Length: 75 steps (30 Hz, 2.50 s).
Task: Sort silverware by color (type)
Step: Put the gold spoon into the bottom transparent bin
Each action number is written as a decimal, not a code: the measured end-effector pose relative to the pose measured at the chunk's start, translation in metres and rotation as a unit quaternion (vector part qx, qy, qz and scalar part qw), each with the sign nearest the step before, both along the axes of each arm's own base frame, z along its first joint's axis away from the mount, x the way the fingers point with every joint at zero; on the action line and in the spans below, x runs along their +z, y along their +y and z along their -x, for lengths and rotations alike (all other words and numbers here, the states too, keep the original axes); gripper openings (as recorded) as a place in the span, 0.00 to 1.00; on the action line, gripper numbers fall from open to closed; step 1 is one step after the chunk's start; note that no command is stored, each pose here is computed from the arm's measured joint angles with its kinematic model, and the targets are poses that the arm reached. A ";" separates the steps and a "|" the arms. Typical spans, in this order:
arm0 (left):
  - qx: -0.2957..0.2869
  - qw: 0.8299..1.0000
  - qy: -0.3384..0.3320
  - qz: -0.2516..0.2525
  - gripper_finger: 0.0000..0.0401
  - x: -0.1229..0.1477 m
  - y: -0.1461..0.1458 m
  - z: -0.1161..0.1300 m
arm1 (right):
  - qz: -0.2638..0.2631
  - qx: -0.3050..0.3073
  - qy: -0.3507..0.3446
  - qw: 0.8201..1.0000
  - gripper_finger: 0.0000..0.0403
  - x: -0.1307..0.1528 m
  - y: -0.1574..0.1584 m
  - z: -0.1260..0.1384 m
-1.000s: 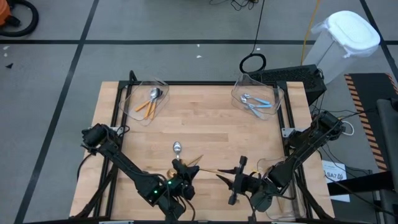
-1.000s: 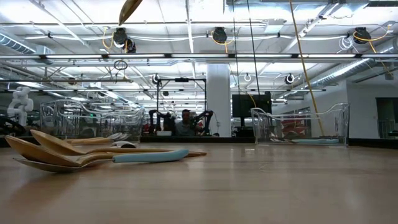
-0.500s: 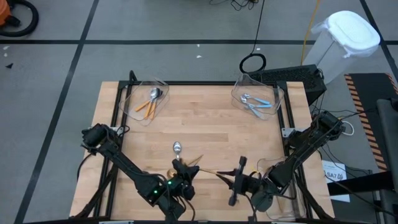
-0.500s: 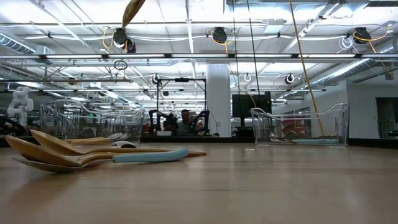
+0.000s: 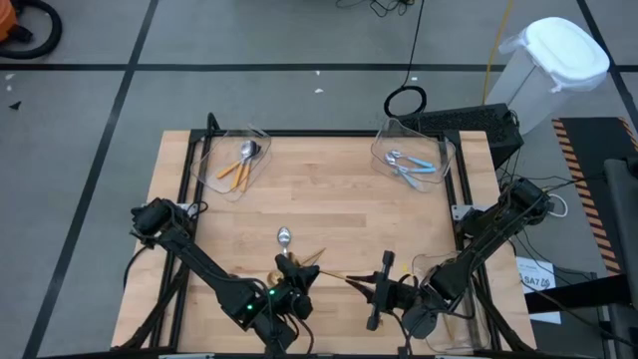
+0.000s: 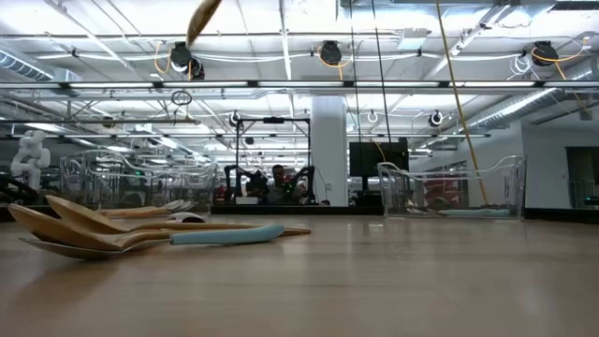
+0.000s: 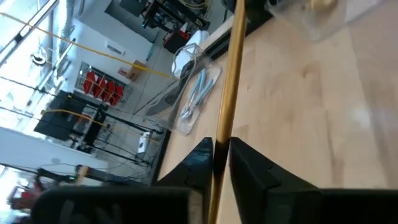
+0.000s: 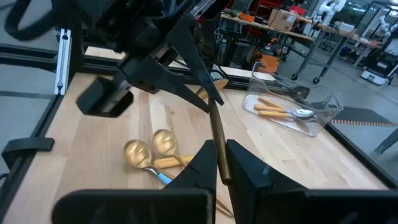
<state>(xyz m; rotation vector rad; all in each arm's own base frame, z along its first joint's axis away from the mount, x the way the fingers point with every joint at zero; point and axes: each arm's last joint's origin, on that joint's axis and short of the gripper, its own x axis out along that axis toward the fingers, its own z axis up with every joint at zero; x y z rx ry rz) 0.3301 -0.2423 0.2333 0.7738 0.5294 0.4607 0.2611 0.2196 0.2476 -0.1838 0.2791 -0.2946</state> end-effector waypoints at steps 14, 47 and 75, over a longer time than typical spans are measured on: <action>-0.020 0.996 -0.066 0.052 0.44 0.018 -0.028 0.010 | 0.028 0.026 0.008 0.999 0.03 0.027 -0.001 0.035; -0.135 0.934 -0.005 0.332 0.45 0.055 0.012 -0.046 | 0.419 0.219 0.166 0.865 0.03 0.016 0.019 0.090; -0.186 0.857 0.117 0.466 0.44 0.021 0.074 -0.092 | 0.508 0.268 0.184 0.798 0.03 0.015 0.020 0.090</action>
